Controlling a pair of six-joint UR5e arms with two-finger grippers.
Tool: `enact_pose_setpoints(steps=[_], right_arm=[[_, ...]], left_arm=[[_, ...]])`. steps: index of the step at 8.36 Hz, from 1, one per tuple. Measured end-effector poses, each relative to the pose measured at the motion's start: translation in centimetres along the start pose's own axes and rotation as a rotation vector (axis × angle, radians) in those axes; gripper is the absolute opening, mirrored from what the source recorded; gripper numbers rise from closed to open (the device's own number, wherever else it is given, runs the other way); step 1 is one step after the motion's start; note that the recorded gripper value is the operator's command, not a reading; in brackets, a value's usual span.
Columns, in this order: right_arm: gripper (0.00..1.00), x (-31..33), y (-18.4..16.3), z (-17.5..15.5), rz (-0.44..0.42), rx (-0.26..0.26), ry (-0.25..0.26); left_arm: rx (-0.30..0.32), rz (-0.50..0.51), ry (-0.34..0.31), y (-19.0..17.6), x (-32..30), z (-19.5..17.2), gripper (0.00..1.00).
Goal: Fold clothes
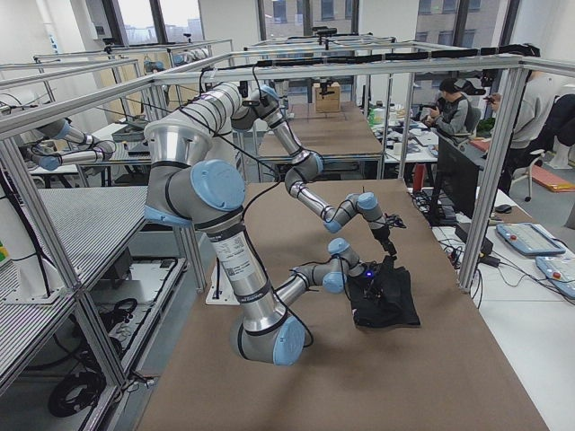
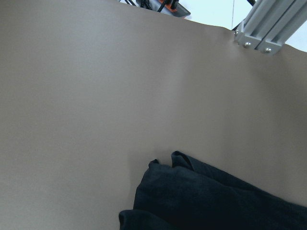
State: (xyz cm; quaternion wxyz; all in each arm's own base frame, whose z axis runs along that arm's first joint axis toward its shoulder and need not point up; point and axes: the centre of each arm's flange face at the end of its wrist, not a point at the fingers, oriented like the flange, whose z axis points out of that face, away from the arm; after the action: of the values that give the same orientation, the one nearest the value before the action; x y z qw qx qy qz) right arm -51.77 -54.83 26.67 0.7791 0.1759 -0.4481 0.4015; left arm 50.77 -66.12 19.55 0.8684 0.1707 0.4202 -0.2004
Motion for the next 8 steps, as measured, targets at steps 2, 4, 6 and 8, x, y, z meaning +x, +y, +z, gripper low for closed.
enact_pose_setpoints(steps=[2,4,6,8], right_arm=[[0.00,-1.6,-3.1,1.8,0.000,0.042,0.019],[0.47,-3.3,-5.7,5.4,0.003,0.082,0.045],[0.93,-2.9,-7.6,7.5,-0.018,0.108,0.066],[0.94,-3.1,-9.5,8.0,-0.028,0.131,0.073]], left_arm=[[0.000,0.000,0.000,0.0,0.0,0.0,1.00],[0.001,0.000,-0.002,0.0,-0.2,0.0,1.00],[0.002,0.000,0.000,0.2,-0.6,-0.2,1.00],[0.003,0.000,0.007,0.3,-0.9,-0.6,1.00]])
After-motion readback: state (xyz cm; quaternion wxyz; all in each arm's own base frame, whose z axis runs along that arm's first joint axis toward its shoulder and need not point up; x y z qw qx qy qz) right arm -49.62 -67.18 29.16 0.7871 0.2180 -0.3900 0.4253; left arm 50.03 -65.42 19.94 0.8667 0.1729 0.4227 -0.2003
